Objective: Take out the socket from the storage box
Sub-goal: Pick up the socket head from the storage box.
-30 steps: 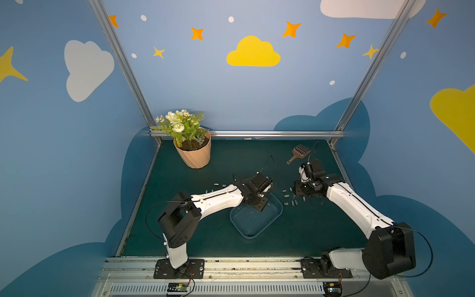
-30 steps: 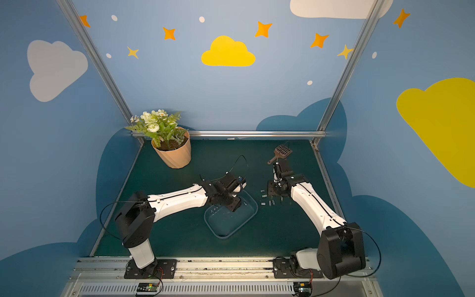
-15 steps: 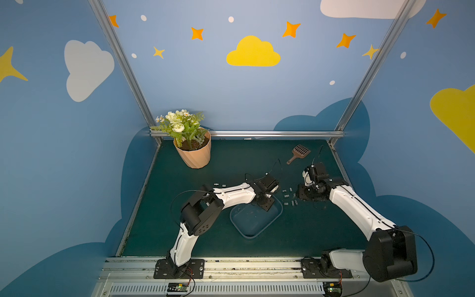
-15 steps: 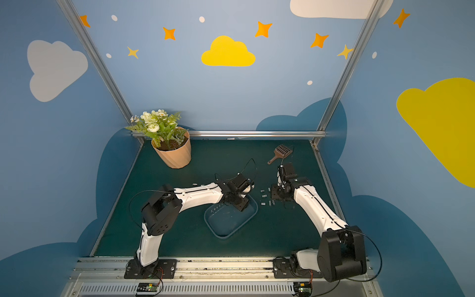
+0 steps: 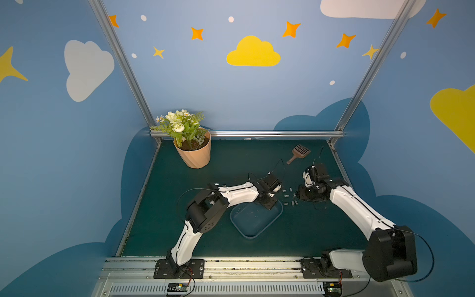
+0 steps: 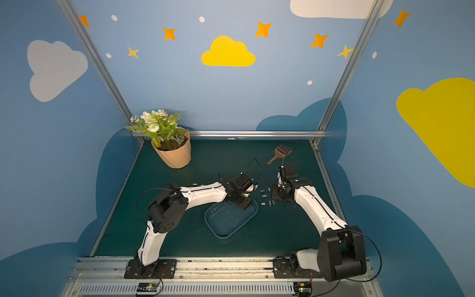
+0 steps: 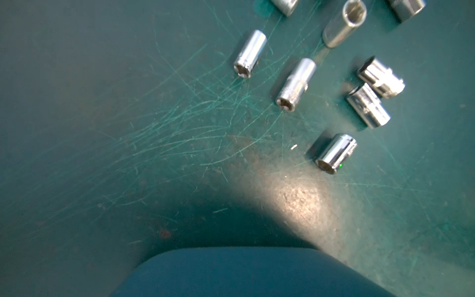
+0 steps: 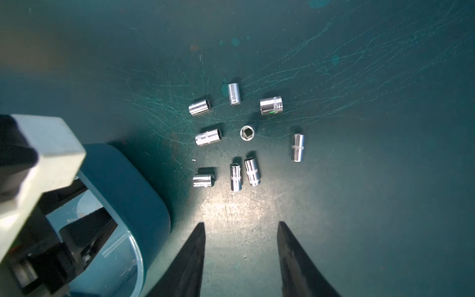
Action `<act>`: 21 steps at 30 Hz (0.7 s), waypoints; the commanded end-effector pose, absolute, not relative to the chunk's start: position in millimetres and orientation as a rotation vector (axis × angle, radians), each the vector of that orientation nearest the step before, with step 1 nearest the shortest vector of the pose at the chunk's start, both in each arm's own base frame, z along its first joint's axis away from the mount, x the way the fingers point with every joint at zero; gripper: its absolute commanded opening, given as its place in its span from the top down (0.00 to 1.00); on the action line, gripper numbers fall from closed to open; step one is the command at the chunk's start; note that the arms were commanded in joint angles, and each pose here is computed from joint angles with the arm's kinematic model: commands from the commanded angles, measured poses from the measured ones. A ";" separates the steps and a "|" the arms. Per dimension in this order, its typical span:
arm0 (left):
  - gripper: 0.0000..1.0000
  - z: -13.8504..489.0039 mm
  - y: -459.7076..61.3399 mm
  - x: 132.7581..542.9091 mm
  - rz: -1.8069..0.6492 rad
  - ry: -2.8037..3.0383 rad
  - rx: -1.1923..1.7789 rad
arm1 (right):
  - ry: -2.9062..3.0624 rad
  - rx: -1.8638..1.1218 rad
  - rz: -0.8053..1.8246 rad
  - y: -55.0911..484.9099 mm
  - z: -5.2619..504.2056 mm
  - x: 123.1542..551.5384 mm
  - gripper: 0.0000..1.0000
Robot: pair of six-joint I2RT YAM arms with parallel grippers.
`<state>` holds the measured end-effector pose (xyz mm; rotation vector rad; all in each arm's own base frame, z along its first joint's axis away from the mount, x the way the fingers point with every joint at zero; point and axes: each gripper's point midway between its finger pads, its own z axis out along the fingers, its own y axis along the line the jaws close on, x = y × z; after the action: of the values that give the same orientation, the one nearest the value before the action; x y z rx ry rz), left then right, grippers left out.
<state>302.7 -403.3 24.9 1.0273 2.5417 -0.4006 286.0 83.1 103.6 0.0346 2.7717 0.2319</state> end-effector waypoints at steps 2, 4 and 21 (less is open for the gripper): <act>0.59 4.3 -395.8 293.5 -0.375 2.598 1.056 | 2.777 0.032 0.244 83.1 101.3 282.9 0.56; 0.60 2.8 -394.0 293.7 -0.365 2.602 1.049 | 2.775 0.029 0.244 83.4 101.5 283.5 0.57; 0.74 37.1 -391.9 307.0 -0.321 2.525 0.997 | 2.776 0.019 0.252 84.9 100.7 286.2 0.60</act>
<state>308.0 -398.9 24.0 1.0046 2.5334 -0.3469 285.5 84.8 102.2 0.0285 2.7770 0.2458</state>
